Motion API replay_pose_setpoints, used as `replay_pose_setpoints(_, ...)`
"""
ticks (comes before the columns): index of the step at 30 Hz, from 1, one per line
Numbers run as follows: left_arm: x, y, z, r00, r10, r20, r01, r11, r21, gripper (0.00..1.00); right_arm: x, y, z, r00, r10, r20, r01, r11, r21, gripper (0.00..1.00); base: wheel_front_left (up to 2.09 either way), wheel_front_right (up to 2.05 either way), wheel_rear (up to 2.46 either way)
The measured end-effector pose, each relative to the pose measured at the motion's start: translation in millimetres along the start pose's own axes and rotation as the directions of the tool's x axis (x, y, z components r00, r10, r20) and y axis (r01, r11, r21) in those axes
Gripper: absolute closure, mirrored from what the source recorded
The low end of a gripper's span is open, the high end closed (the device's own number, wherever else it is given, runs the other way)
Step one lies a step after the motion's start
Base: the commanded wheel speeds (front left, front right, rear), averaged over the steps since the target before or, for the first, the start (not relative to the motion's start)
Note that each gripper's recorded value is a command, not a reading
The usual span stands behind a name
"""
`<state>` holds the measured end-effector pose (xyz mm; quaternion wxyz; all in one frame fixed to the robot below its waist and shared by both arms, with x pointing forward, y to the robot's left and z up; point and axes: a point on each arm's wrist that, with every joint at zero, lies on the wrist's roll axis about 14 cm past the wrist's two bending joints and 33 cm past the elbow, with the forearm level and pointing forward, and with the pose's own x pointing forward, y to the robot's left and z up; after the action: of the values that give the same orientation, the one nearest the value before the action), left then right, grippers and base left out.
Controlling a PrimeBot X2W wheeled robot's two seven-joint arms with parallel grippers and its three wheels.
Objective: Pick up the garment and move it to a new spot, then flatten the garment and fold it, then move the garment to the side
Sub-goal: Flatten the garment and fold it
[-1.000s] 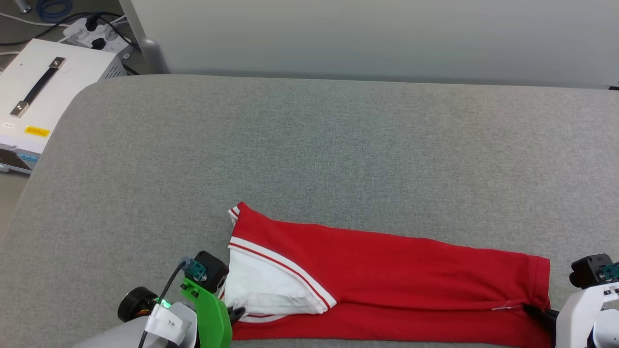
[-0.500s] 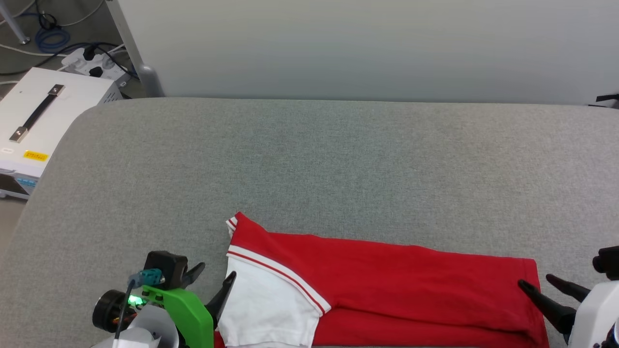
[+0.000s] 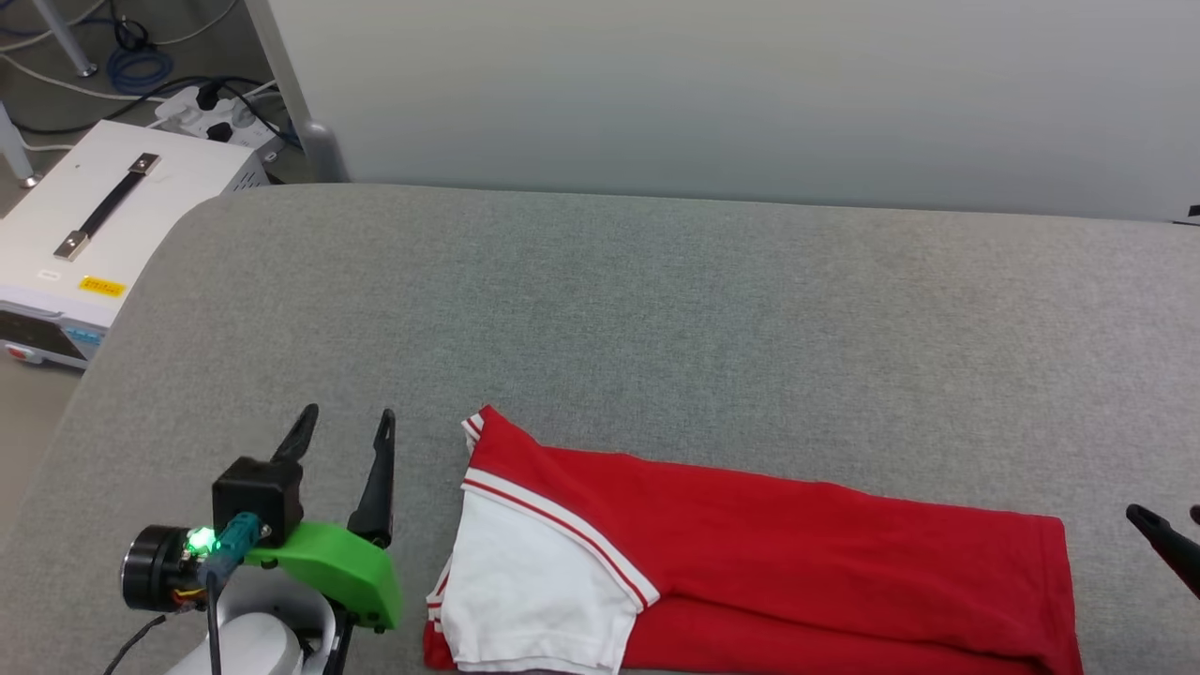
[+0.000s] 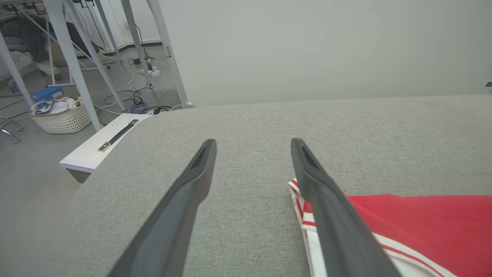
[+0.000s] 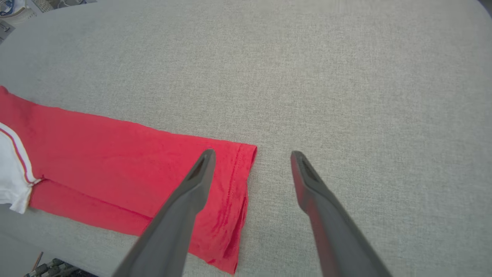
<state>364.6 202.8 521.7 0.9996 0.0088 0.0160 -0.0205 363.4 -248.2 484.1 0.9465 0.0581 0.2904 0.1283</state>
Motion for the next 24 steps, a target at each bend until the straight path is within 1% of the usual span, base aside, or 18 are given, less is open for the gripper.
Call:
replay_pose_setpoints(5, -9, 18, 2, 0.992, 0.11, 0.056, -0.11, 0.994, 0.004, 0.0, 10, -7, -30, 0.986, -0.001, -0.166, 0.015, 0.996, 0.083, 0.0, 0.0, 0.0, 0.0)
replay_pose_setpoints(7, -11, 22, 1, 0.989, 0.132, 0.066, -0.133, 0.991, 0.009, 0.0, 13, -8, -41, 0.976, 0.004, -0.217, 0.02, 0.994, 0.107, 0.0, 0.0, 0.0, 0.0)
replay_pose_setpoints(11, -14, 23, -4, 0.987, 0.147, 0.072, -0.147, 0.989, 0.001, 0.0, 23, -6, -64, 0.949, 0.022, -0.314, 0.028, 0.988, 0.152, 0.0, 0.0, 0.0, 0.0)
replay_pose_setpoints(14, -13, 23, -2, 0.983, 0.156, 0.094, -0.156, 0.988, -0.003, 0.0, 33, -1, -76, 0.932, 0.045, -0.361, 0.02, 0.984, 0.176, 0.0, 0.0, 0.0, 0.0)
replay_pose_setpoints(15, -13, 24, -4, 0.982, 0.164, 0.098, -0.164, 0.986, -0.007, 0.0, 43, 6, -85, 0.917, 0.069, -0.393, 0.007, 0.982, 0.19, 0.0, 0.0, 0.0, 0.0)
replay_pose_setpoints(24, -13, 26, -26, 0.983, 0.179, 0.047, -0.179, 0.984, -0.012, 0.0, 68, 31, -103, 0.869, 0.151, -0.471, -0.06, 0.978, 0.202, 0.0, 0.0, 0.0, 0.0)
